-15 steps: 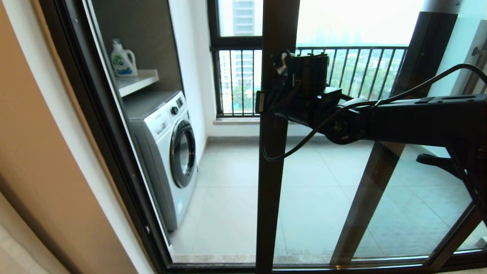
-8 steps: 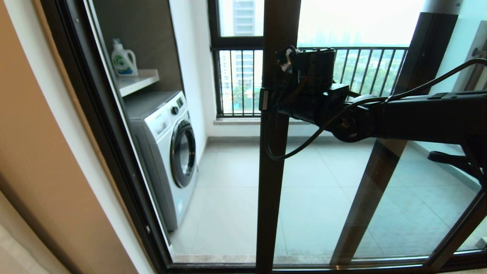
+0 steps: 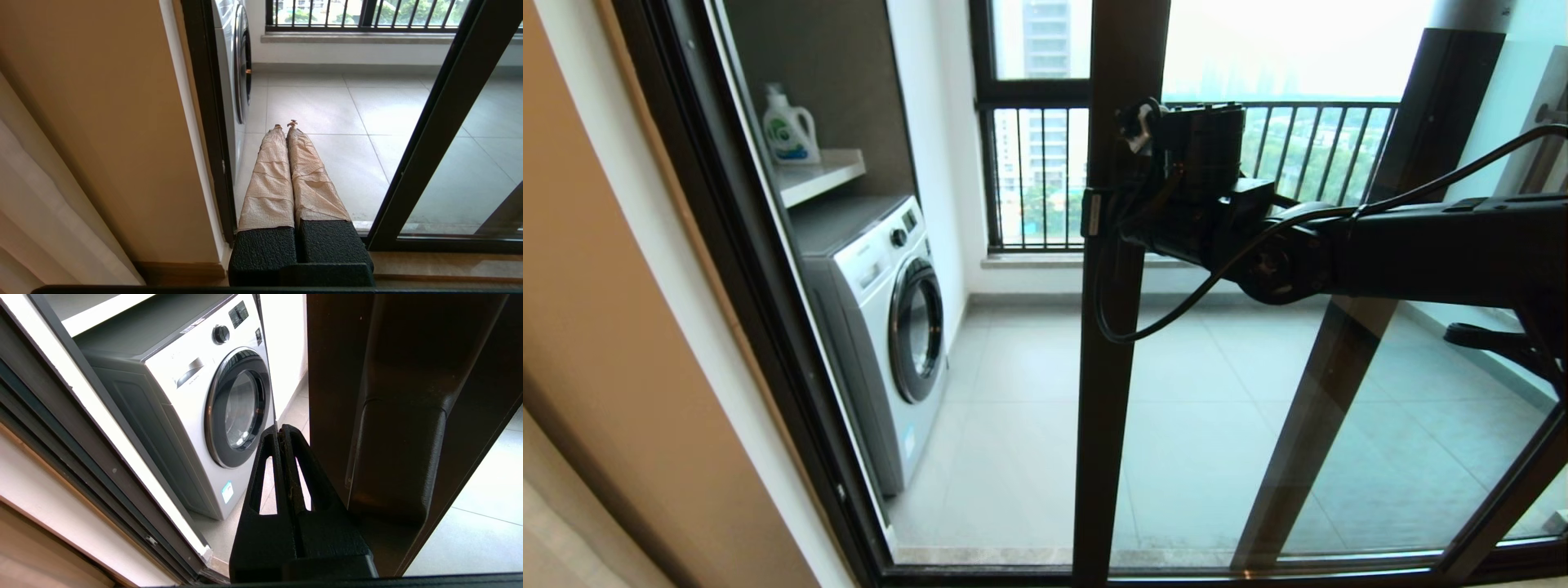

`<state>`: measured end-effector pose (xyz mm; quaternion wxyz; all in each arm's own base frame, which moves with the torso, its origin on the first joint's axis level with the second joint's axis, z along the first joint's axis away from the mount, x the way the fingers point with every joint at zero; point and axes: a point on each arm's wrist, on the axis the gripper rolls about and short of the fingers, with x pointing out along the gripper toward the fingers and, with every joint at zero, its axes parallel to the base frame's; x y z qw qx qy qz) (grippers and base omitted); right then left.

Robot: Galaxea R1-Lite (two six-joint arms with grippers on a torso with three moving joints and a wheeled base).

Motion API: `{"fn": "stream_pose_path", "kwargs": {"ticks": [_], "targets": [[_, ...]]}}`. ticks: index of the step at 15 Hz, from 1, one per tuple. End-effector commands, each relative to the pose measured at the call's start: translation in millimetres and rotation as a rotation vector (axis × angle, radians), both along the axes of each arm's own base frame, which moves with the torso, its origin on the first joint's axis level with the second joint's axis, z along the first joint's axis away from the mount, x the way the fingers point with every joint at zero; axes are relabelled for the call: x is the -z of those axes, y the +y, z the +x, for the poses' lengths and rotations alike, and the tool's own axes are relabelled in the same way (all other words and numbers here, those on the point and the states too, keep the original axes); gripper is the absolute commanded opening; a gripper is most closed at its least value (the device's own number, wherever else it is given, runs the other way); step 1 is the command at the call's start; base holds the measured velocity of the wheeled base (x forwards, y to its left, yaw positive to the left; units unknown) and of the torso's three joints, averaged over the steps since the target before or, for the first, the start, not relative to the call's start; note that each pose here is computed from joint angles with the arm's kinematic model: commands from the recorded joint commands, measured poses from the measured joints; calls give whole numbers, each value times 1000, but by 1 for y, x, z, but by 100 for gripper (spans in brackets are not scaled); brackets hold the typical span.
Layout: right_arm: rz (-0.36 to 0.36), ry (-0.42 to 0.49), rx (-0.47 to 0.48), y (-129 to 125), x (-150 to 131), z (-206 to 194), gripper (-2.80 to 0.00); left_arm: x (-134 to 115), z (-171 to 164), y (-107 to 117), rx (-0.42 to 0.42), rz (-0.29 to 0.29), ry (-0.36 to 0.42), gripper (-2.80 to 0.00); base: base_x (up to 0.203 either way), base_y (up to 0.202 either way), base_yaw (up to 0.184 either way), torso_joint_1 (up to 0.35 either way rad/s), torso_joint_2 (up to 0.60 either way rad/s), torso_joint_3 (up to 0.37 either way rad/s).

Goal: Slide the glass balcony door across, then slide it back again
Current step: Open the slid door

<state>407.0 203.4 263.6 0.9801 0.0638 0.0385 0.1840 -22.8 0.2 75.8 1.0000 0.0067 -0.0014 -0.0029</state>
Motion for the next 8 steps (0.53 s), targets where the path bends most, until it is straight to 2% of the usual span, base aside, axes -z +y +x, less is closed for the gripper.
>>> {"fn": "stream_pose_path", "kwargs": {"ticks": [1, 8], "targets": [[0, 2, -3, 2, 2, 1, -280, 0, 0, 0, -1, 0, 1, -280, 0, 0, 0, 0, 0, 0], [5, -10, -99, 39, -2, -20, -280, 0, 0, 0, 0, 0, 1, -280, 0, 0, 0, 0, 0, 0]]}}
